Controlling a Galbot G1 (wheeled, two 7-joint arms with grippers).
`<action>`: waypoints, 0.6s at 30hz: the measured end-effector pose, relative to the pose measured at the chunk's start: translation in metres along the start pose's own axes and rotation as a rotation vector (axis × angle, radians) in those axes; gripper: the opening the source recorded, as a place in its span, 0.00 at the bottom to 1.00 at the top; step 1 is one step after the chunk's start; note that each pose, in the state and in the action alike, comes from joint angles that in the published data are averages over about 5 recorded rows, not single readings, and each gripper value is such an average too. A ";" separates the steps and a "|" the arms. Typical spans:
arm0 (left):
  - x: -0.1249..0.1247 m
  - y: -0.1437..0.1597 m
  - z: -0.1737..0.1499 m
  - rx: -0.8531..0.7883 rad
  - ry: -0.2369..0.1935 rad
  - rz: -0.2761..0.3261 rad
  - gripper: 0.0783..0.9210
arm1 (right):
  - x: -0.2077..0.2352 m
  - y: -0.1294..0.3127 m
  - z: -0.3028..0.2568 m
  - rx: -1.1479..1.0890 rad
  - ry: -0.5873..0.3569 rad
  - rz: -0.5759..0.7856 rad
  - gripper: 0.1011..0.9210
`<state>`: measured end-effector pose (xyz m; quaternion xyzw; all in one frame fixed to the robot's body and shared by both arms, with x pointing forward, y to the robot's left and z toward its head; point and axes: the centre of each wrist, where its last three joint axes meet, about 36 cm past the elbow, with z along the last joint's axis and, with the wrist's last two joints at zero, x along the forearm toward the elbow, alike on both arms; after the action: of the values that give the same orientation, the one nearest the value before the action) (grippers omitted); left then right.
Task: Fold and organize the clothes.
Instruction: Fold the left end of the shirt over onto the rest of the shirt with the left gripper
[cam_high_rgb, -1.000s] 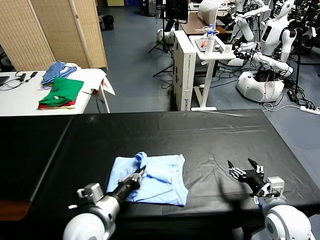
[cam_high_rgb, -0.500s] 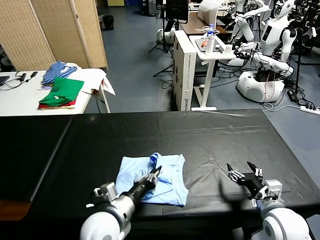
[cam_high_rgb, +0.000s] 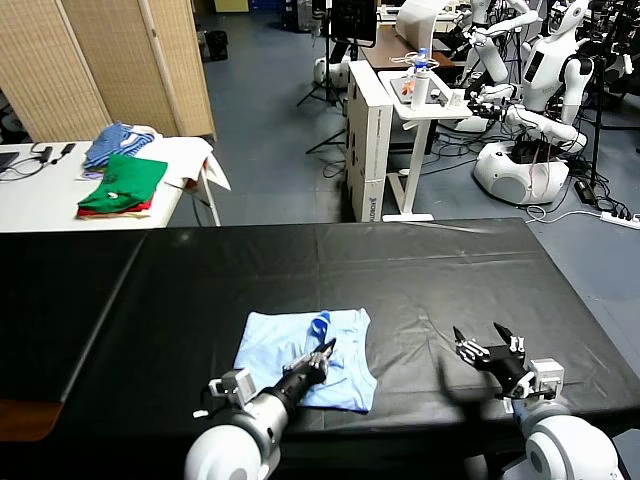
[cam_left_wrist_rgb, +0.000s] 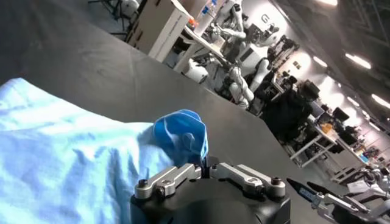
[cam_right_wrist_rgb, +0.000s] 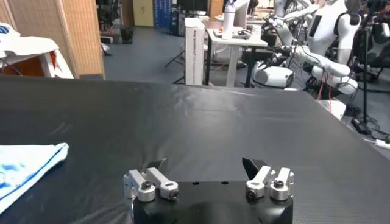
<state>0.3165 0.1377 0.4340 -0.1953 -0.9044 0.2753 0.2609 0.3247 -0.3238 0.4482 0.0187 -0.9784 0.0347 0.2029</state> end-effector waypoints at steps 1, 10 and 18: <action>-0.001 0.000 0.001 0.000 0.000 -0.001 0.11 | 0.000 0.000 0.000 0.001 0.000 -0.002 0.98; -0.014 -0.004 0.012 0.005 0.005 -0.007 0.27 | -0.001 0.007 0.002 0.022 -0.014 -0.075 0.98; -0.024 -0.014 0.014 0.067 -0.030 0.064 0.84 | -0.002 0.017 -0.002 0.046 -0.039 -0.176 0.98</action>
<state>0.3245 0.1089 0.4234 -0.2110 -0.8918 0.3166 0.2448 0.3262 -0.3068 0.4486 0.1098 -0.9757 0.0387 0.1854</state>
